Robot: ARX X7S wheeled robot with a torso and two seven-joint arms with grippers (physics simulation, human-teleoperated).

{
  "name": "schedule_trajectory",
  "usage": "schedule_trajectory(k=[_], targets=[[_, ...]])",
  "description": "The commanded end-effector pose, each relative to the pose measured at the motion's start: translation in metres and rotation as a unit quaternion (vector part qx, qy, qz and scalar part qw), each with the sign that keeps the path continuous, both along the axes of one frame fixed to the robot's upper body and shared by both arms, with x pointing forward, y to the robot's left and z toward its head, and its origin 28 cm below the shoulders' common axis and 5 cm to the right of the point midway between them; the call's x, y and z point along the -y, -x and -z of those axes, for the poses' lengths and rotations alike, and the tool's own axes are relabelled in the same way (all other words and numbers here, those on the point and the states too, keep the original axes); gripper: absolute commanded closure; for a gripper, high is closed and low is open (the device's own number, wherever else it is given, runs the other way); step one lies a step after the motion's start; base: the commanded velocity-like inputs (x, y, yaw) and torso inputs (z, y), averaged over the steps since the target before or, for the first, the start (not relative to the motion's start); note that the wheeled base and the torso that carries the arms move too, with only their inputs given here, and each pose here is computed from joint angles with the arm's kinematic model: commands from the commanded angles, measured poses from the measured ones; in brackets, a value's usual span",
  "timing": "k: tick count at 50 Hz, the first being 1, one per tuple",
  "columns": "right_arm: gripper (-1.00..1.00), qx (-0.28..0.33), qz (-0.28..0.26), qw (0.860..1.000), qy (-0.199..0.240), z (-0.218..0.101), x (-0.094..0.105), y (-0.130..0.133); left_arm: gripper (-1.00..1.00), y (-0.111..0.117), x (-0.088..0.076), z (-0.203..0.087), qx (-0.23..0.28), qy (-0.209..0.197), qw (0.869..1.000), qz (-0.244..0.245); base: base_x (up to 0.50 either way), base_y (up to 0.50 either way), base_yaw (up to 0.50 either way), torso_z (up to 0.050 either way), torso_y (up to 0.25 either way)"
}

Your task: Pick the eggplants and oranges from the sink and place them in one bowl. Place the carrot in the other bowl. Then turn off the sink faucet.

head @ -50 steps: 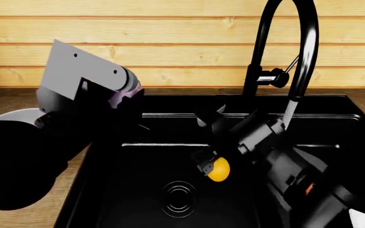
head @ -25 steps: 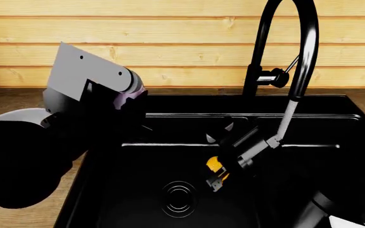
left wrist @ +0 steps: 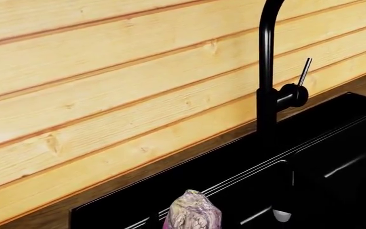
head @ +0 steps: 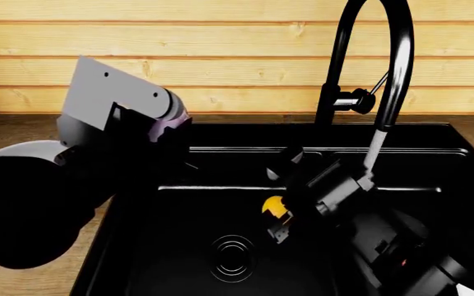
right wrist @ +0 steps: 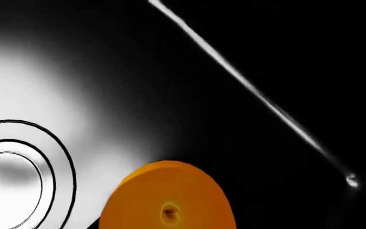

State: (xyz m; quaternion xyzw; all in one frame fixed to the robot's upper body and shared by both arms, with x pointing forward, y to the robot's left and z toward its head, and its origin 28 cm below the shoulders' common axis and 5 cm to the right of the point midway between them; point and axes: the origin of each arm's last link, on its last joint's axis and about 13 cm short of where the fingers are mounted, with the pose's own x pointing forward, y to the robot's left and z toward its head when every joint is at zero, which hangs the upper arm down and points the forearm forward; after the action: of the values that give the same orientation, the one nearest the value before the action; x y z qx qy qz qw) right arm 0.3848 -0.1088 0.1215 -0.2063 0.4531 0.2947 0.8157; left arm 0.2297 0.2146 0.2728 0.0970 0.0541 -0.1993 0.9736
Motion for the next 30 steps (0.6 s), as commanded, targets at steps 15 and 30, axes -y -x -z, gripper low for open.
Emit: schedule_trajectory(k=[15, 30], targets=[[1.00, 0.141, -0.101, 0.984, -0.038, -0.059, -0.016, 0.028, 1.00, -0.003, -0.001, -0.002, 0.003, 0.006, 1.000, -0.001, 0.00, 0.00, 0.00, 0.000, 0.001], [1.00, 0.218, -0.061, 0.970, -0.093, -0.074, 0.007, 0.078, 1.00, -0.007, 0.000, -0.002, 0.003, 0.004, 1.000, 0.002, 0.00, 0.00, 0.00, 0.000, 0.000]])
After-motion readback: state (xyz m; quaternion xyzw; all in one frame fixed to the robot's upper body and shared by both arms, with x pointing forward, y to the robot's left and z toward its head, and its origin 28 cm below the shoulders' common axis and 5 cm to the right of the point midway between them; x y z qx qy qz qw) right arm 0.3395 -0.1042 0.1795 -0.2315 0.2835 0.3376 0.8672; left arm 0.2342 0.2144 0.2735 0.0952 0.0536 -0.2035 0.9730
